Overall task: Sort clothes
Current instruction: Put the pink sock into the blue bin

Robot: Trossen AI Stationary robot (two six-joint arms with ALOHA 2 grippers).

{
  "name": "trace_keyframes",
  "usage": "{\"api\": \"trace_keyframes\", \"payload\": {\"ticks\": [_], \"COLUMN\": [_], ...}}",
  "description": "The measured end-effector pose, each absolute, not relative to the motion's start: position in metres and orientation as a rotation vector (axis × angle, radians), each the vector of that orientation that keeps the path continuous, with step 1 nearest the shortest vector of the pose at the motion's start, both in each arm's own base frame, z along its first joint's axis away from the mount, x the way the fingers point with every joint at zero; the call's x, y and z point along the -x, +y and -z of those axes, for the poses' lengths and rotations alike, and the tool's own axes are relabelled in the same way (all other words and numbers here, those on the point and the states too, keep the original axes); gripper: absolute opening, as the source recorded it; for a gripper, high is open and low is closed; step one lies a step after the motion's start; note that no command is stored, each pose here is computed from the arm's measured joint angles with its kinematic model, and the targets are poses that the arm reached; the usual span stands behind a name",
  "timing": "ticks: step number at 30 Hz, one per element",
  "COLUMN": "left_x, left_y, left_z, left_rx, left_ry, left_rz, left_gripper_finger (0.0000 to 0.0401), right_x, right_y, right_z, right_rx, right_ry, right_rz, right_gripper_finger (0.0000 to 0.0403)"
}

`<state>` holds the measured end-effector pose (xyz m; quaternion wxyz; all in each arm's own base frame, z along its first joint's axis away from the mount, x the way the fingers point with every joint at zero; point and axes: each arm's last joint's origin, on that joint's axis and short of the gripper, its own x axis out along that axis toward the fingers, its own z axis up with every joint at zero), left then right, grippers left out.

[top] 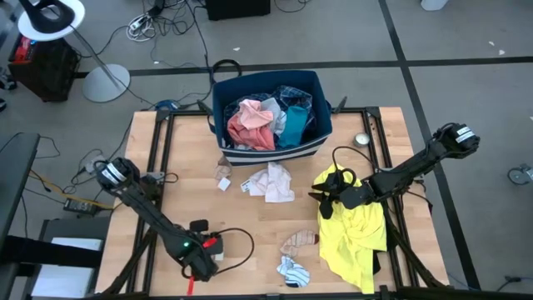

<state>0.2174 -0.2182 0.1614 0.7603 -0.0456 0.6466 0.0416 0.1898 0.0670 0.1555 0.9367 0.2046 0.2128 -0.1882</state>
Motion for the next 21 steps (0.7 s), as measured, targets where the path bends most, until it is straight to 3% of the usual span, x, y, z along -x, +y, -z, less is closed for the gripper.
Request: {"api": "trace_keyframes", "payload": {"ticks": [2,4,10,21], "left_x": [-0.215,-0.213,-0.201,-0.17], "left_y": [-0.214,-0.209,-0.187,-0.136], "left_z": [-0.163,-0.167,-0.193,-0.264], "left_rx": [0.048,0.017,-0.056,0.024], "left_ry": [1.429,1.449,1.431,1.173], "left_rz": [-0.081,-0.094,-0.197,-0.389], "left_gripper_finger": [0.0049,0.0015,0.0002,0.0001], "right_x": [-0.19,-0.19,-0.19,-0.19], "right_y": [0.067,0.067,0.067,0.067], "right_z": [-0.156,-0.155,-0.155,-0.155], "right_rx": [-0.418,-0.418,-0.419,-0.419], "right_ry": [0.435,0.435,0.435,0.435], "right_rz": [0.385,0.385,0.385,0.385], "right_gripper_finger": [0.015,0.015,0.015,0.015]}}
